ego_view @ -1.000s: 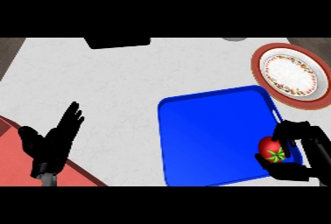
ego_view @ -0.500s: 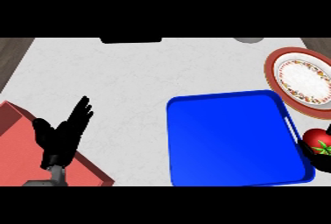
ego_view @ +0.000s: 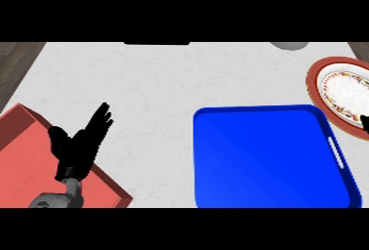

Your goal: Pick the tomato from the tray and place it in the plate

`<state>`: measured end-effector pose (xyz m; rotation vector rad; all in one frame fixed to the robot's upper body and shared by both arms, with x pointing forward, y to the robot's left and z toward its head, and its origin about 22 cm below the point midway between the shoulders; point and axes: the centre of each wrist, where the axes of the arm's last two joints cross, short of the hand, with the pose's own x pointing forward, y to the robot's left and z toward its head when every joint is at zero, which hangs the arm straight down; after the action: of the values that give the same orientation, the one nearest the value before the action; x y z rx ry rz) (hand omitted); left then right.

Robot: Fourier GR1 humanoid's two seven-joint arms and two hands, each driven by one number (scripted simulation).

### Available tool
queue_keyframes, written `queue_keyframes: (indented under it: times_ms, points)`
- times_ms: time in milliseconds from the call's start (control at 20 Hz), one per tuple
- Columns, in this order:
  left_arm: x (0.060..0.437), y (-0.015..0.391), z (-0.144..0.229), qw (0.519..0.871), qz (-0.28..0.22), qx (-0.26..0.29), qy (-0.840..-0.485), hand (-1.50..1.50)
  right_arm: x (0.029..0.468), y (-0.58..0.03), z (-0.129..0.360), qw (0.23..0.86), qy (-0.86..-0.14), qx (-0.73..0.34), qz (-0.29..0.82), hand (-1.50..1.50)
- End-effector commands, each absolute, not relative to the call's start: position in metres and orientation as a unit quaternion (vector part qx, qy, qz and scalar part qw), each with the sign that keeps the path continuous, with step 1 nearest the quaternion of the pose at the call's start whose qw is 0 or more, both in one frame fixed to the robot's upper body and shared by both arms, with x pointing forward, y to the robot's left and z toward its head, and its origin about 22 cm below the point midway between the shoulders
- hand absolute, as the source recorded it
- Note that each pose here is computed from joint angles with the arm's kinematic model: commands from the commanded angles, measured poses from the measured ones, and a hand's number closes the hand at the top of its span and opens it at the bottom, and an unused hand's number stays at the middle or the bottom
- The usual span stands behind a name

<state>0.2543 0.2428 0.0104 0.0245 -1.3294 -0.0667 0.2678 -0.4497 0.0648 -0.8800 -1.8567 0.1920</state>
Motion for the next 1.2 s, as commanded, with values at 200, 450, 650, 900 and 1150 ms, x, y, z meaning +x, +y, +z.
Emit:
queue_keyframes:
  times_ms: [200,450,650,900,1150]
  points:
    - [0.238,0.212,-0.025,0.818,-0.036,-0.018,-0.573,0.00,0.303,-0.488,0.069,0.512,-0.762,-0.393,0.058,1.50]
    - [0.245,0.234,-0.021,0.820,-0.030,-0.013,-0.571,0.00,0.306,-0.502,0.067,0.505,-0.767,-0.391,0.056,1.50]
    - [0.253,0.221,-0.006,0.810,-0.046,-0.034,-0.583,0.00,0.303,-0.515,0.070,0.594,-0.659,-0.438,0.144,-1.50]
    - [0.255,0.214,-0.011,0.814,-0.053,-0.030,-0.578,0.00,0.322,-0.493,0.054,0.631,-0.653,-0.376,0.187,-1.50]
    - [0.256,0.212,-0.010,0.815,-0.036,-0.032,-0.577,0.00,0.329,-0.486,0.051,0.618,-0.712,-0.295,0.154,-1.50]
